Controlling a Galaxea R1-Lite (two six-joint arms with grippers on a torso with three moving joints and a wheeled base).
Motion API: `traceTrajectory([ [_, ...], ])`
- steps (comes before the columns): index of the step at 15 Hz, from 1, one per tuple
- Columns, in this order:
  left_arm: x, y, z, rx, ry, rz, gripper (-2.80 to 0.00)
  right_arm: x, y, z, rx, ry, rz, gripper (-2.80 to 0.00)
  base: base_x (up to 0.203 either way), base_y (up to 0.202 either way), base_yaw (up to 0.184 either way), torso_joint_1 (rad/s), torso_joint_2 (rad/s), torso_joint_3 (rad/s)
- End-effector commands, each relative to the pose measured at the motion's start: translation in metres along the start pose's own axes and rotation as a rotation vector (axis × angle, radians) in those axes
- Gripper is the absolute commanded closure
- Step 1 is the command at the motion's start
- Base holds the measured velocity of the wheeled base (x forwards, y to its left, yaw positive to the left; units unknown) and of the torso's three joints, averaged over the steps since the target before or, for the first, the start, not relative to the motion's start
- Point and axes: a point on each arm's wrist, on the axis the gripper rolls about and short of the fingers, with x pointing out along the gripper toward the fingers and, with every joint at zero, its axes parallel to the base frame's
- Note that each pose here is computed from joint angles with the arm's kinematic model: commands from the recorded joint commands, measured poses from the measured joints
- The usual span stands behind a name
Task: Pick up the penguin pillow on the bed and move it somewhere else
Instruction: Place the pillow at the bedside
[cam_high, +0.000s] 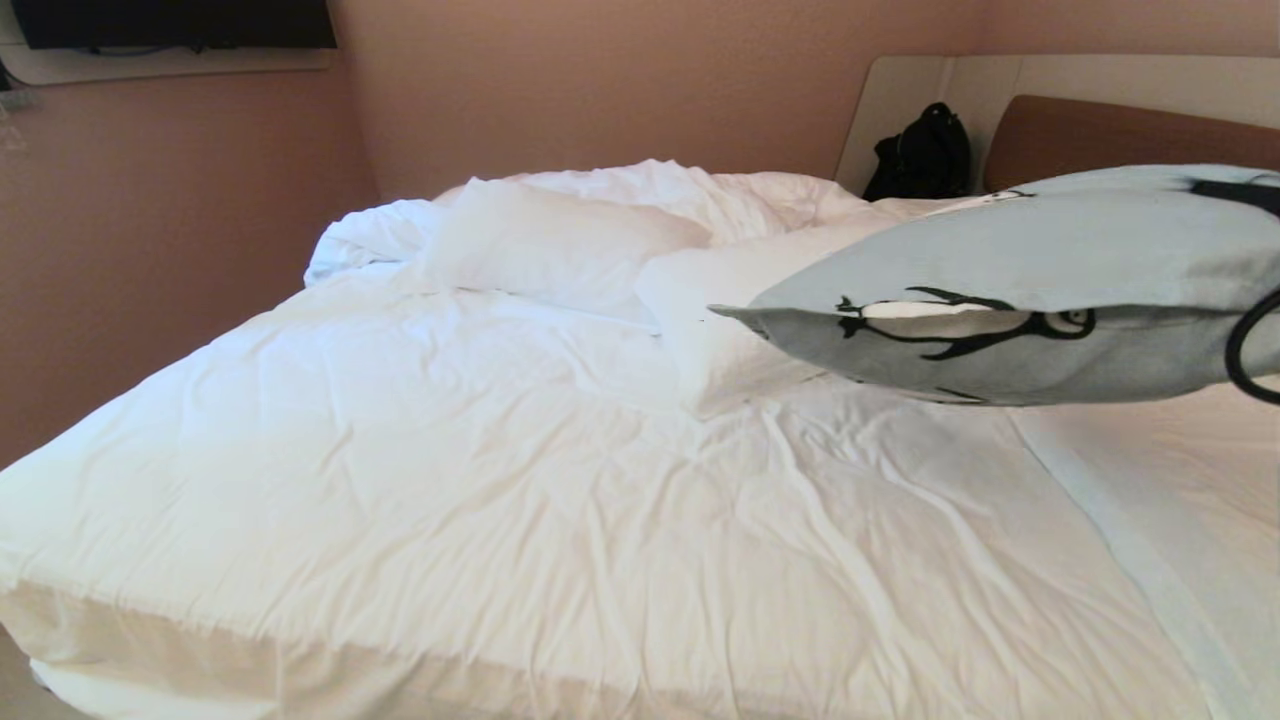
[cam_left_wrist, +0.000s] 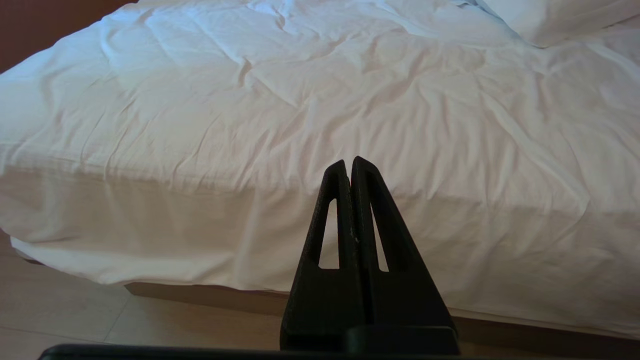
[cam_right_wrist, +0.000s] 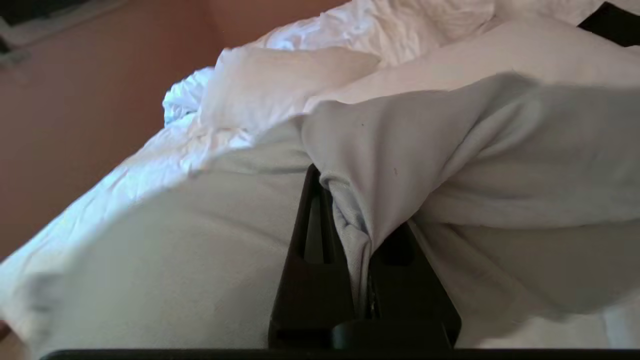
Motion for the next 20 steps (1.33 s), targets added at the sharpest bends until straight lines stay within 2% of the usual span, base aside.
traceTrajectory([
  [1, 0.0, 0.0, 0.0, 0.0, 0.001, 0.0, 0.0, 0.005, -0.017, 0.01, 0.085, 0.055, 0.036, 0.0, 0.0, 0.0, 0.0, 0.0, 0.0, 0.0],
  [3, 0.0, 0.0, 0.0, 0.0, 0.0, 0.0, 0.0, 0.012, -0.033, 0.014, 0.087, 0.082, 0.071, 0.0, 0.0, 0.0, 0.0, 0.0, 0.0, 0.0],
  [6, 0.0, 0.0, 0.0, 0.0, 0.0, 0.0, 0.0, 0.026, -0.07, 0.02, 0.087, 0.102, 0.08, 0.0, 0.0, 0.0, 0.0, 0.0, 0.0, 0.0],
  [8, 0.0, 0.0, 0.0, 0.0, 0.0, 0.0, 0.0, 0.034, -0.092, 0.025, 0.082, 0.099, 0.065, 0.0, 0.0, 0.0, 0.0, 0.0, 0.0, 0.0],
  [15, 0.0, 0.0, 0.0, 0.0, 0.0, 0.0, 0.0, 0.056, -0.145, 0.036, 0.027, 0.07, 0.034, 0.0, 0.0, 0.0, 0.0, 0.0, 0.0, 0.0],
  [20, 0.0, 0.0, 0.0, 0.0, 0.0, 0.0, 0.0, 0.049, -0.194, 0.05, 0.002, 0.064, 0.059, 0.0, 0.0, 0.0, 0.0, 0.0, 0.0, 0.0],
])
